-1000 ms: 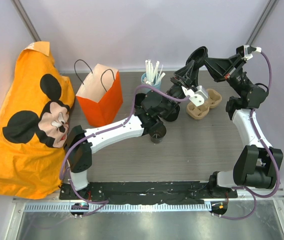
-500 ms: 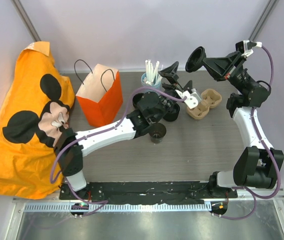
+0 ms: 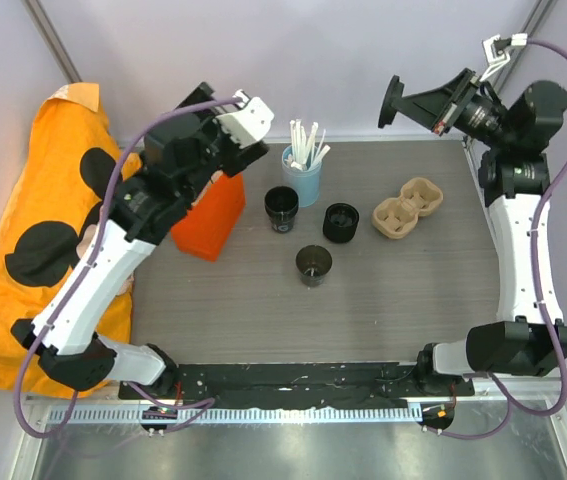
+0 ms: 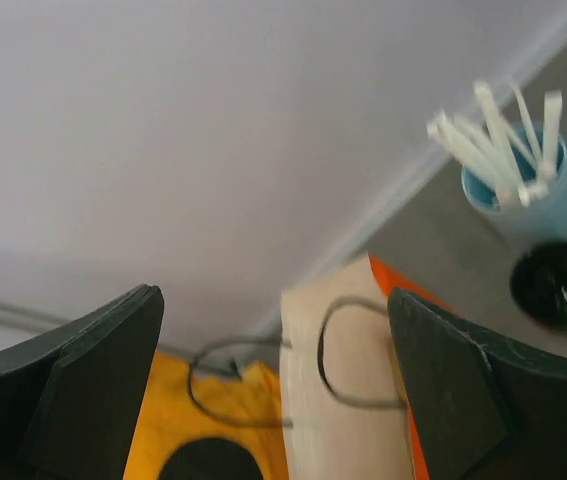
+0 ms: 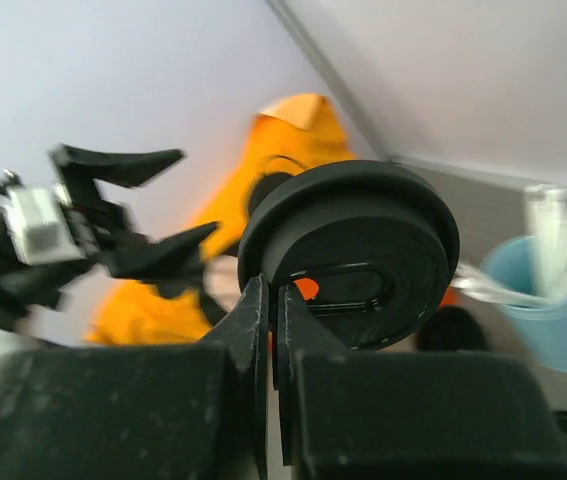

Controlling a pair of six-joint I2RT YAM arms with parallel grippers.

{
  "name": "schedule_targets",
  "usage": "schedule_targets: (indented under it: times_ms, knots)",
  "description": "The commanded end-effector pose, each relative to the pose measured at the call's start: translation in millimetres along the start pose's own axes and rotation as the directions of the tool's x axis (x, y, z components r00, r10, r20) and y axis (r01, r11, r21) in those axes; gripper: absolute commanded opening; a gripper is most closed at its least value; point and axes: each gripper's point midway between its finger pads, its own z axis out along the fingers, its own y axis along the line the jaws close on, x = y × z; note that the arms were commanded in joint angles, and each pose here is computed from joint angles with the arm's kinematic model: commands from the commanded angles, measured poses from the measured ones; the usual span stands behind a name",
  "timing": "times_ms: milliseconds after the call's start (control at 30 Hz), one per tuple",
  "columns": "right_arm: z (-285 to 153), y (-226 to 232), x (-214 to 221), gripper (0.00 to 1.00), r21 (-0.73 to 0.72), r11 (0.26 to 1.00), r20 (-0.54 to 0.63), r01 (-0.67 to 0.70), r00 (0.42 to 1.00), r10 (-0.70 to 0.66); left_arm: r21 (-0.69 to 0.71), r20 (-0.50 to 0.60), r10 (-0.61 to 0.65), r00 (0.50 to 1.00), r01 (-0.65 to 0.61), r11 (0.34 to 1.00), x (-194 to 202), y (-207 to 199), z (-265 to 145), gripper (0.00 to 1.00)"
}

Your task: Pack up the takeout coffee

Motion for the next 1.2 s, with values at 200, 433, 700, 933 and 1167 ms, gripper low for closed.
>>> schedule_targets:
  times_ms: [200,433,700,933,1167]
  knots:
    - [-22.3,-65.9,116.8,0.01,0.216,0.773,-0.602,0.596,0.705,-0.375,0.568,-0.513,-0.054,0.857,0.386,0.727,101.1,-138.7,-72.1,1.0]
    - [-54.1,-76.4,173.2,0.01,0.028,0.632,-0.793,0.775,0.402,-0.458,0.609,-0.436,-0.238,0.868,0.479,0.632,95.5,-182.4,-68.4,1.0]
    - [-66.8,-97.3,249.2,0.01,-0.205,0.59,-0.872,0.781,0.128,-0.472,0.664,-0.412,-0.245,0.878,0.473,0.578,119.5,-203.8,-67.0,1.0]
    - [-52.0,-91.1,299.5,0.01,-0.379,0.624,-0.855,0.684,0.0,-0.519,0.798,-0.341,-0.12,0.933,0.354,0.488,123.3,-189.1,-127.9,1.0]
    - [-36.7,-81.6,325.4,0.01,-0.492,0.623,-0.813,0.608,-0.066,-0.579,0.897,-0.252,-0.033,0.967,0.246,0.368,128.8,-181.0,-196.6,1.0]
